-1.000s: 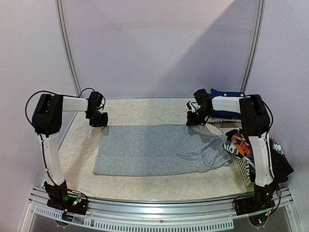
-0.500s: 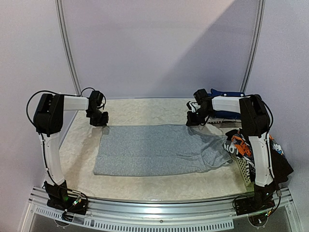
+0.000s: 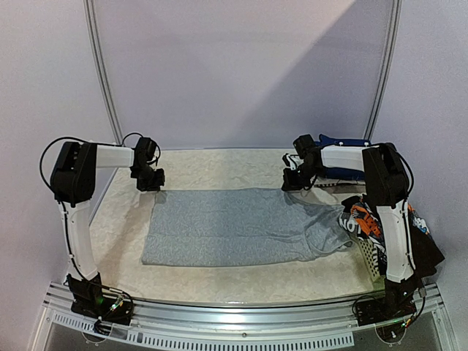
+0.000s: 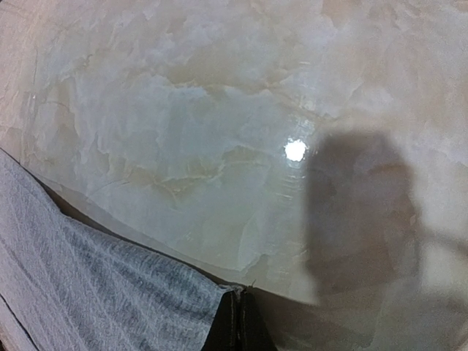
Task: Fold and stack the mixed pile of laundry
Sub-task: Fold the 1/3-folded tank top at the center of the board.
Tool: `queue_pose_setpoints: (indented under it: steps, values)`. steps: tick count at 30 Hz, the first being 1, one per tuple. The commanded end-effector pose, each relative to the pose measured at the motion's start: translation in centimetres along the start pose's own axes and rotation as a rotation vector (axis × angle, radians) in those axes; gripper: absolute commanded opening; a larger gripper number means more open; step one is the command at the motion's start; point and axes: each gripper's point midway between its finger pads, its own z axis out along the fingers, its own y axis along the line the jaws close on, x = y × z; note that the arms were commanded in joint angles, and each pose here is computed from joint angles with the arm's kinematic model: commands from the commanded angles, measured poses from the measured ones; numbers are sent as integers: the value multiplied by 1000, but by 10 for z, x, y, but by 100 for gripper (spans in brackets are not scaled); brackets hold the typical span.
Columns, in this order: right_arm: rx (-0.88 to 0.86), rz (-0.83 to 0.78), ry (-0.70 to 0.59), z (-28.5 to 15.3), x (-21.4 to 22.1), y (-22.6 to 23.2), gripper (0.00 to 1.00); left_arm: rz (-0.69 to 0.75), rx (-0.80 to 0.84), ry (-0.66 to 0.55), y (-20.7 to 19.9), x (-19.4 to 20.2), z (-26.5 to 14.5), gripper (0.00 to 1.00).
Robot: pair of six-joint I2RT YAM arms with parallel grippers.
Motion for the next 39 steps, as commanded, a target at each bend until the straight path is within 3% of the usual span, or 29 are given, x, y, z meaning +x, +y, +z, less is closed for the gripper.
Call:
queue_pose_setpoints:
  steps: [1,17,39]
  values:
    - [-5,2,4,-9,-2,0,0,6,12,12,-5,9,-8,0]
    - [-15,-19,-46,-42,-10,12,0,34,50,-94,-20,-3,-51,0]
    - [-37,-8,-81,-85,27,20,0,17,61,-140,-12,38,-82,0]
